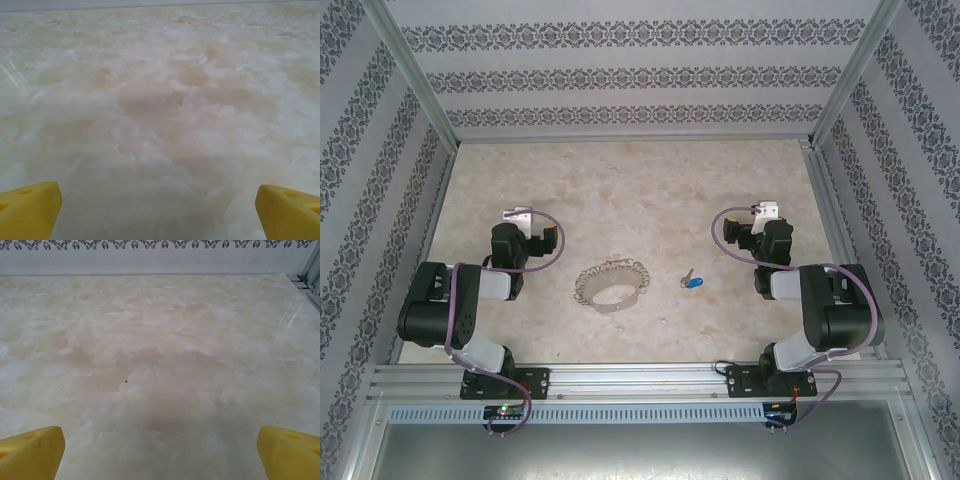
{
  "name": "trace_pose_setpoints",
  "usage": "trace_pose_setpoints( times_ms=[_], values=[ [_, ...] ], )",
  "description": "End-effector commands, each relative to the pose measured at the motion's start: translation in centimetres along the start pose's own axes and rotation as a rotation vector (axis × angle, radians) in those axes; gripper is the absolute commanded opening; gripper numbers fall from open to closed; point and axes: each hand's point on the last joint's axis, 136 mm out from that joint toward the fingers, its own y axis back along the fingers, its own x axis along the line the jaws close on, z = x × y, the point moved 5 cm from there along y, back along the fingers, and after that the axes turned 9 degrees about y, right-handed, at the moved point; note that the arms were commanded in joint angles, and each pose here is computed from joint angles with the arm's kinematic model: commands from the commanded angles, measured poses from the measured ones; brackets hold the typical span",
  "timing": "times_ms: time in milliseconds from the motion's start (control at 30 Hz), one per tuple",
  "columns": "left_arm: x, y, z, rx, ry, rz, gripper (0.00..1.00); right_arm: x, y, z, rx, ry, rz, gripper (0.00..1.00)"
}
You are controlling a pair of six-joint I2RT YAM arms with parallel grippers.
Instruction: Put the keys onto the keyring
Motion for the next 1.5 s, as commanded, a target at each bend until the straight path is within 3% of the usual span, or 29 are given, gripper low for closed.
trace_pose_setpoints(
  times_ms=[0,800,1133,1300,1467],
  values=[
    [0.4,-0.1,0.9,-0.023,0.0,0.018,1.0,-0.2,0.1,1.2,-0.043,-0.005,0.001,0.98],
    [0.5,-0.2,1.0,-0.022,0.008,0.018,1.0,-0.3,0.1,1.3,-0.046,-0.013,0.001,0.98],
    [-0.2,1.5,4.5,0.01,-0.002,0.025,1.0,-1.4,3.1,5.2,-0.064,-0.043,-0.084,0.98],
    [-1.3,2.7,7.2,0.058,0.093,-0.019,1.0,-2.4,4.5,6.7,-0.04,-0.249,-0.114,0.98],
    [-4.3,3.7,9.7,0.18,0.276,-0.118,1.0,-1.1,5.6,6.9,-0.066,-0.379,0.036,0.98]
  ],
)
